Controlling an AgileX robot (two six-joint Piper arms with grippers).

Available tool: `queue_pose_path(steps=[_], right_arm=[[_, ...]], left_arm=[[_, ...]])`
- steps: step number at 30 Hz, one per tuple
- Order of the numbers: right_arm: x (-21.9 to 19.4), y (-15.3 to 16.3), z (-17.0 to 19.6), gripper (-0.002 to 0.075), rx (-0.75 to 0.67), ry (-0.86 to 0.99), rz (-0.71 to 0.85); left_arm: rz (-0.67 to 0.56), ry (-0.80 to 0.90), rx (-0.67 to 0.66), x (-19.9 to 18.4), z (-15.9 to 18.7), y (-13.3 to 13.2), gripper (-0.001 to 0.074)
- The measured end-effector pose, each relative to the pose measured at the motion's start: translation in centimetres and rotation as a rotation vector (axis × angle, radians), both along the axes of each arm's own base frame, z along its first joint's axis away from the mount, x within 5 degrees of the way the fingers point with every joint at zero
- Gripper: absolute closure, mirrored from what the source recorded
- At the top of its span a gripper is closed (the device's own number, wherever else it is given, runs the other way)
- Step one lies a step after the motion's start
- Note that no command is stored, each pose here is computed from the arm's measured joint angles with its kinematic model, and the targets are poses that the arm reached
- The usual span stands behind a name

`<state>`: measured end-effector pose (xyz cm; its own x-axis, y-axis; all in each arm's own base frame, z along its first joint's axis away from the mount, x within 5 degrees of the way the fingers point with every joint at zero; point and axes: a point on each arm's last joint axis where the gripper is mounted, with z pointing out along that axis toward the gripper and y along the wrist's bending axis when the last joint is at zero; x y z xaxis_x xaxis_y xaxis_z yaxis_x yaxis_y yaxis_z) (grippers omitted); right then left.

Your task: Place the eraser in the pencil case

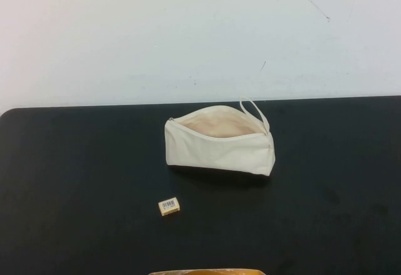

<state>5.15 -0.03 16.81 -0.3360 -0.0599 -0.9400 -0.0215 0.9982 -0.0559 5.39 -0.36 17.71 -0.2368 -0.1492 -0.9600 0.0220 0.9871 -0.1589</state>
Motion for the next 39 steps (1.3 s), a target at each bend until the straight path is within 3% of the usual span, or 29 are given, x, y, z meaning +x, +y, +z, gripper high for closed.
queue_pose_path(steps=[11,23,29,39], right_arm=[[0.0,0.0,0.0,0.0727,0.0,0.0,0.0],[0.0,0.0,0.0,0.0727,0.0,0.0,0.0],[0.0,0.0,0.0,0.0727,0.0,0.0,0.0],[0.0,0.0,0.0,0.0727,0.0,0.002,0.0]], left_arm=[[0.019,-0.544,0.004,-0.2,4.9,0.2,0.0736],[0.025,-0.693,-0.009,-0.7,6.1,0.2,0.0736],[0.019,-0.618,-0.01,-0.8,7.3,0.2,0.0736],[0.008,-0.307,0.051,-0.5,16.6,0.1,0.0736]])
